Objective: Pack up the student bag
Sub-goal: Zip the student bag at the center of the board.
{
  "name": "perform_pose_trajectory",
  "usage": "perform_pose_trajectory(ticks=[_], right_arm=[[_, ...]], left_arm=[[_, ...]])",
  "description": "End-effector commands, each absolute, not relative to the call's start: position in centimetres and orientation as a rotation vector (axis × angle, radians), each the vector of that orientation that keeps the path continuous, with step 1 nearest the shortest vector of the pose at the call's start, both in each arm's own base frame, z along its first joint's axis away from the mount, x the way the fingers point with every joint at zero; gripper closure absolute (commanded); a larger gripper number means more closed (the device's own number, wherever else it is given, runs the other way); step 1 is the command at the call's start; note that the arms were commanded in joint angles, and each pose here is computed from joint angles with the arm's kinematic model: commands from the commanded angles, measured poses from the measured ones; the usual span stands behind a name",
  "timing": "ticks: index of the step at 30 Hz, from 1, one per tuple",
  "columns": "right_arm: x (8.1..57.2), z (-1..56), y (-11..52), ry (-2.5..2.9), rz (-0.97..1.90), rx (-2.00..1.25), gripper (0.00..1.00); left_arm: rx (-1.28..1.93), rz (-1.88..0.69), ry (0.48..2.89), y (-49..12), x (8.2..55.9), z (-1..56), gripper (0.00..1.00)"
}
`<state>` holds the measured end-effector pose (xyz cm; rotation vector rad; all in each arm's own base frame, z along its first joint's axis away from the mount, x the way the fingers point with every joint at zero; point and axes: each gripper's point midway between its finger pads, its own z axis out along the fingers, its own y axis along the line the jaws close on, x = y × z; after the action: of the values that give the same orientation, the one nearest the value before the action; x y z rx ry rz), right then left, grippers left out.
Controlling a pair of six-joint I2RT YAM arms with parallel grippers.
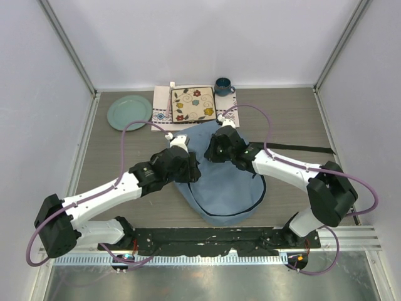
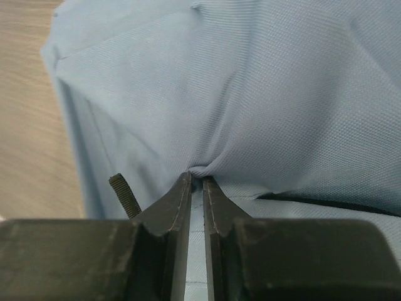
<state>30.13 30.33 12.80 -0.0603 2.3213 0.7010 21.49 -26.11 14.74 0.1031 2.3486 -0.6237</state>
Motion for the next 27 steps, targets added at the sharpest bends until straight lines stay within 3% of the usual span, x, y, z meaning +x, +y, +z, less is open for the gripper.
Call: perform_pose_trajectory(ticks=[1,8,15,19,22,27], right_arm=[[32.7,12.4,25.7,2.283,0.361,0.025,0.83],[33.4,11.5,24.5,2.301,0.210,-0.044,0.84],[33.1,11.4,26.4,2.318,0.310,-0.103,0.83],[32.7,11.8,26.5,2.308,0.350,-0.089,0.82],[32.6,12.3,26.3,2.296,0.353,-0.081,0.81],[32.3,12.6,26.3,2.289,0.379,-0.070,0.81]], left_arm=[[0.068,-0.608,2.332,-26.1,22.2,15.4,0.48],[0.069,-0.610,2.332,-26.1,22.2,15.3,0.48],[0.081,-0.633,2.264,-28.1,24.2,17.1,0.30],[0.153,-0.539,2.276,-29.2,26.0,17.0,0.30],[0.221,-0.459,2.294,-29.7,27.0,16.0,0.34],[0.279,-0.356,2.323,-29.7,28.0,14.5,0.53]])
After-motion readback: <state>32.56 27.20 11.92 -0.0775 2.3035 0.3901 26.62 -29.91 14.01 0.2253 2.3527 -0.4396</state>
